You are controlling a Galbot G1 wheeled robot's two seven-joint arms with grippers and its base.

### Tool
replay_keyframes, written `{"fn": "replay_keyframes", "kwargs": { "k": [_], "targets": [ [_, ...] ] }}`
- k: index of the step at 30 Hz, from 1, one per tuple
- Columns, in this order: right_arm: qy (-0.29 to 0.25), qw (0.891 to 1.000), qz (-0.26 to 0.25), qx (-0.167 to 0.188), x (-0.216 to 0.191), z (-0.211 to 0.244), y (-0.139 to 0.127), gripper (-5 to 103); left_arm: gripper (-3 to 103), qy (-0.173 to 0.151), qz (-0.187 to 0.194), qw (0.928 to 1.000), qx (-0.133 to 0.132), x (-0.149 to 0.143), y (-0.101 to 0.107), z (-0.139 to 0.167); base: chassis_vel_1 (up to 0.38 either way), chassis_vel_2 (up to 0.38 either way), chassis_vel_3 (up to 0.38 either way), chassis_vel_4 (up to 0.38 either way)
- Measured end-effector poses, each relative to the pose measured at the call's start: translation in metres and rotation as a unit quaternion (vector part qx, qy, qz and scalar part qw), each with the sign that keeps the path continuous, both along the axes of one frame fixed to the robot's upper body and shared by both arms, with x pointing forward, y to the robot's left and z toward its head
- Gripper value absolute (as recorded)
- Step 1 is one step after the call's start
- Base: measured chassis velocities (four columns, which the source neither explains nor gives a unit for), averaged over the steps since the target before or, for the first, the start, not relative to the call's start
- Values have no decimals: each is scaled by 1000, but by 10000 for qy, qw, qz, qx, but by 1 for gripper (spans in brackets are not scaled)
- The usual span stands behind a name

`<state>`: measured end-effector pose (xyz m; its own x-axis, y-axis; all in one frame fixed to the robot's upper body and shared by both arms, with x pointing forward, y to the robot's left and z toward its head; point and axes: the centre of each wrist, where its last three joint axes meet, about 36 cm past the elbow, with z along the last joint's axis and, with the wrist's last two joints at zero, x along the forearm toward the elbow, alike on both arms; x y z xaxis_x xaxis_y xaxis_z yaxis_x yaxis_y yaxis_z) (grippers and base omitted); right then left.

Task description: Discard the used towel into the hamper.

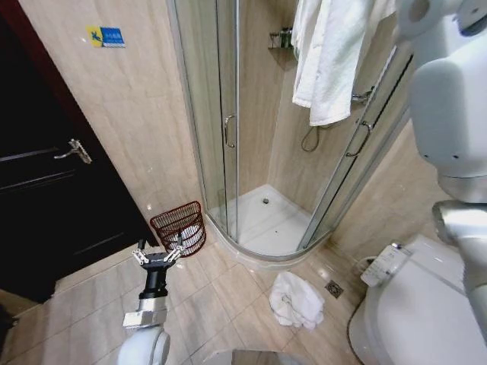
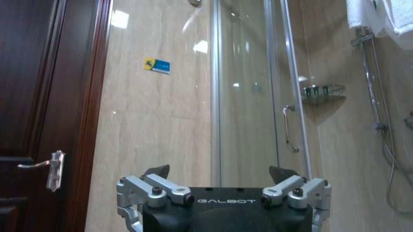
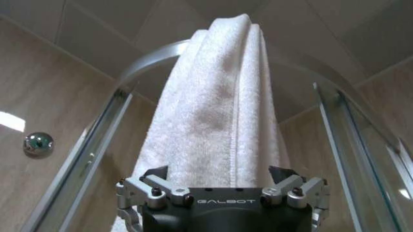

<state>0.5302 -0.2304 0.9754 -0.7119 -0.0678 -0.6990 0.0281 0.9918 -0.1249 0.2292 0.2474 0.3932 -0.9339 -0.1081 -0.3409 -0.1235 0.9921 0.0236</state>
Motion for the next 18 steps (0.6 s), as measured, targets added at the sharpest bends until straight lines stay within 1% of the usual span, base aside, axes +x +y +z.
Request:
{"fn": "replay_keyframes", "kwargs": {
  "k": [4,6,9,12,13,14,16,18],
  "targets": [
    [103,9999,133,31,2,-2,1,100,100,-7,26,10000,12,0,2,0,0,0,0,0],
    [265,9988,404,119,1,-1,7,100,100,-16,41,10000,16,0,3,0,0,0,0,0],
    [342,9980,505,170,3,1,12,100,100,-31,41,10000,21,0,3,1,0,0,0,0],
    [385,9978,494,216,10,3,12,100,100,-57,56,10000,26,0,5,1,0,0,0,0],
    [386,9978,493,228,12,3,13,103,100,-63,61,10000,20,-1,6,1,0,0,0,0],
    [386,9978,493,228,12,3,13,103,100,-63,61,10000,20,-1,6,1,0,0,0,0],
    [362,9980,479,220,16,1,15,96,100,-65,62,10000,7,-3,7,0,0,0,0,0],
    [342,9981,467,209,18,0,16,96,100,-68,59,10000,5,-4,7,0,0,0,0,0]
  ]
}}
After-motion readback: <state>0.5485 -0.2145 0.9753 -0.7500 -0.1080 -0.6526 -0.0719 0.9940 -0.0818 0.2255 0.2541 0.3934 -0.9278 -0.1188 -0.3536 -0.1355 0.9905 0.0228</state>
